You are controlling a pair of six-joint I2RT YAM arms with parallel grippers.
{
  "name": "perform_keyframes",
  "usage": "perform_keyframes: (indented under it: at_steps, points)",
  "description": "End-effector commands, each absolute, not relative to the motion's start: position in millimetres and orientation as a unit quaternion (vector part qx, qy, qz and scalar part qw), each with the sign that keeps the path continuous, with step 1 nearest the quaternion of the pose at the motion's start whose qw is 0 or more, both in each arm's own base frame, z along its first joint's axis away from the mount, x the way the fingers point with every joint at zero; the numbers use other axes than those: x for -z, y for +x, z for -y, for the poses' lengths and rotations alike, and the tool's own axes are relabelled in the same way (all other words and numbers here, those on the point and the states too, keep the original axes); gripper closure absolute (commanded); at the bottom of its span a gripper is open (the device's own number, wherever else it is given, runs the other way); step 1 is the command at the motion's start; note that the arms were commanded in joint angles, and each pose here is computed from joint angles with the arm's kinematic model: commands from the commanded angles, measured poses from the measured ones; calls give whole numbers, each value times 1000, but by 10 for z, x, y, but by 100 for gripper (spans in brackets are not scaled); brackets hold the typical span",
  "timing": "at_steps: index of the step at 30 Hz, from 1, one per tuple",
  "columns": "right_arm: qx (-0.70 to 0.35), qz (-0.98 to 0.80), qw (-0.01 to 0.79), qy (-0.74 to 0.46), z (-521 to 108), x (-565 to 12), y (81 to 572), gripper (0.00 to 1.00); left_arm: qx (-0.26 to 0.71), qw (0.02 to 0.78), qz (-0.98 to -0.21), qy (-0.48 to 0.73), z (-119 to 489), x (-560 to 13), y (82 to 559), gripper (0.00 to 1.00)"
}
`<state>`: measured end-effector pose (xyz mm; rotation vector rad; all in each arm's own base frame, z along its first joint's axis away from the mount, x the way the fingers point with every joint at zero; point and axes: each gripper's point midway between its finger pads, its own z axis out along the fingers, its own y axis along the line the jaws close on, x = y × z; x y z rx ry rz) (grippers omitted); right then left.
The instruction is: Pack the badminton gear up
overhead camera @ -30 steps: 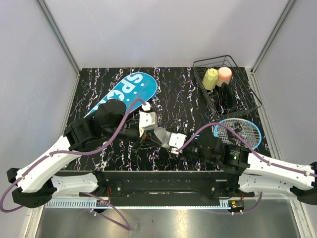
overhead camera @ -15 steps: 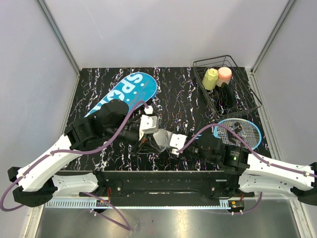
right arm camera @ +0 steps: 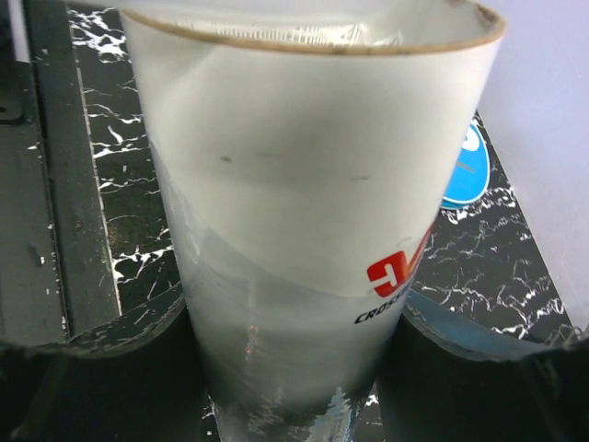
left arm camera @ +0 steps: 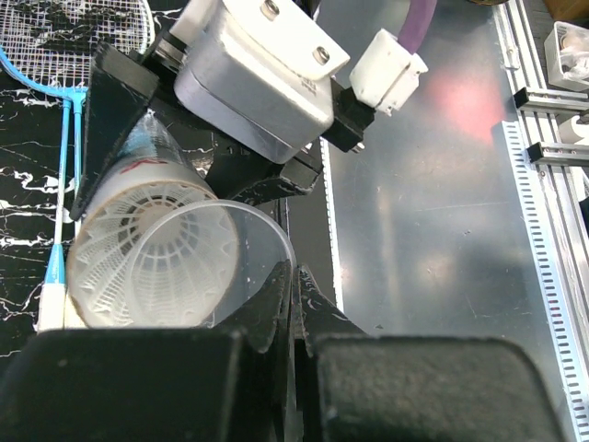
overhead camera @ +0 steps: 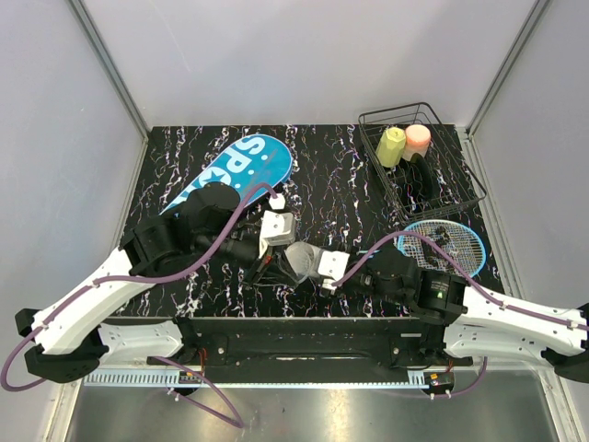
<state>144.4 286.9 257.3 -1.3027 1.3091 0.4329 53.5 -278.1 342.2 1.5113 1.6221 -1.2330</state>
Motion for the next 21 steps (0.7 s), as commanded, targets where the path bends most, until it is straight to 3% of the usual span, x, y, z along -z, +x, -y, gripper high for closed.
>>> perform_keyframes:
  at_steps: [1, 14, 21]
  points:
    - [-227, -505, 620, -556, -2961, -2942, 1332, 66, 484, 319, -581, 571, 2867, -3678, 530, 100]
    - [-244, -492, 618, -563, -2966, -2952, 1254, 66, 470, 299, -602, 573, 2879, -3551, 570, 100]
    - [-272, -467, 620, -569, -2981, -3042, 1133, 66, 499, 238, -591, 588, 2925, -3442, 421, 100]
